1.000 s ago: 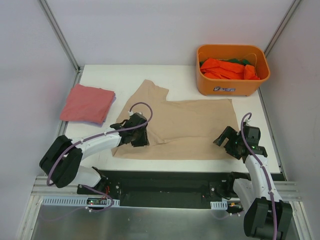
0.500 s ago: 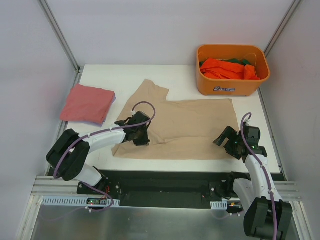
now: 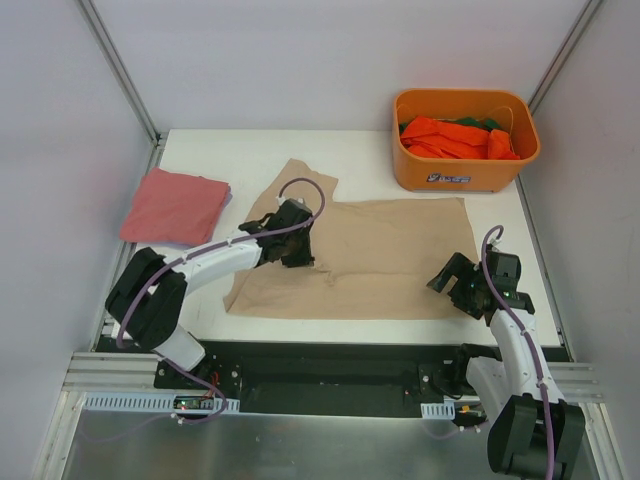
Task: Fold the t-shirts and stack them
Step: Fold the flattened tshirt in 1/3 of the way
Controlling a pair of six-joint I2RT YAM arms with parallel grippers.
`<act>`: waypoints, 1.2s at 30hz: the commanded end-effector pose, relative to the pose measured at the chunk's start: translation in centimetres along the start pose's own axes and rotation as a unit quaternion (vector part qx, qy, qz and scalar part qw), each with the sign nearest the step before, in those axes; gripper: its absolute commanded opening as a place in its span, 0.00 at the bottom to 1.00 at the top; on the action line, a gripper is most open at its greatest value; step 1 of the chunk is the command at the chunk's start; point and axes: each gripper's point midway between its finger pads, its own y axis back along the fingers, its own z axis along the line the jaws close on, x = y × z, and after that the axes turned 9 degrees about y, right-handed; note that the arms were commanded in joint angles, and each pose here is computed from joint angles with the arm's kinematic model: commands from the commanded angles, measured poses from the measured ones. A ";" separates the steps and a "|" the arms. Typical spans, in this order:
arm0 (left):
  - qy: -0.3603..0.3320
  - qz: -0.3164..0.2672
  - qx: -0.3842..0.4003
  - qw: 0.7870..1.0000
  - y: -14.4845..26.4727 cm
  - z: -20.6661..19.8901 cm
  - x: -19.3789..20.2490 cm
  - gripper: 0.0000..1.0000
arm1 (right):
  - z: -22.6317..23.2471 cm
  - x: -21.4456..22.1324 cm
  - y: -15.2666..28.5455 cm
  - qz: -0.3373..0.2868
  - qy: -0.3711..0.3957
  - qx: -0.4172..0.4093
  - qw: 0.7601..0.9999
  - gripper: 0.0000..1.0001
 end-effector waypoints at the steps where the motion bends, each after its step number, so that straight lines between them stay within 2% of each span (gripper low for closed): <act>1: -0.042 -0.045 0.001 0.998 -0.9 -2.6 -3.3 0.00 | -0.2 0.1 0.1 0.000 0.002 0.006 1.000 0.96; 9: -0.072 -0.094 -0.025 0.993 -2.5 -4.0 -7.0 0.00 | -0.2 0.0 0.1 -0.003 0.002 0.008 1.000 0.96; 12: -0.104 -0.081 -0.007 0.991 -3.3 -5.3 -7.2 0.00 | -0.3 0.0 0.2 -0.003 0.002 0.009 1.000 0.96; 17: -0.193 -0.025 0.062 0.979 -4.8 -8.2 -5.8 0.00 | -0.4 -0.1 0.2 -0.006 0.003 0.012 1.000 0.96; 18: -0.200 -0.019 0.065 0.978 -5.2 -8.4 -5.7 0.05 | -0.4 -0.1 0.2 -0.006 0.003 0.013 1.000 0.96; 20: -0.207 -0.012 0.067 0.976 -5.6 -8.5 -5.6 0.34 | -0.3 -0.1 0.2 -0.007 0.003 0.012 1.000 0.96; 23: -0.209 -0.010 0.077 0.975 -5.0 -8.8 -5.5 0.60 | -0.3 -0.1 0.3 -0.011 0.005 0.011 1.000 0.96; 26: -0.203 -0.037 0.083 0.975 -3.2 -9.4 -6.4 0.88 | -0.2 -0.3 0.4 -0.017 0.006 0.008 1.000 0.96; 27: -0.200 -0.048 0.084 0.975 -2.5 -9.6 -6.7 0.93 | -0.1 -0.4 0.5 -0.021 0.007 0.005 1.000 0.96; 29: -0.193 -0.080 0.098 0.973 -0.3 -10.0 -7.6 0.99 | 0.1 -0.8 0.7 -0.031 0.011 0.000 0.999 0.96; 31: -0.184 -0.106 0.104 0.972 1.0 -9.9 -8.0 0.99 | 0.6 -1.3 1.0 -0.050 0.018 -0.012 0.999 0.96; 36: -0.128 -0.138 0.070 0.980 2.6 -5.9 -7.1 0.99 | 1.5 -2.8 2.0 -0.114 0.038 -0.038 0.992 0.96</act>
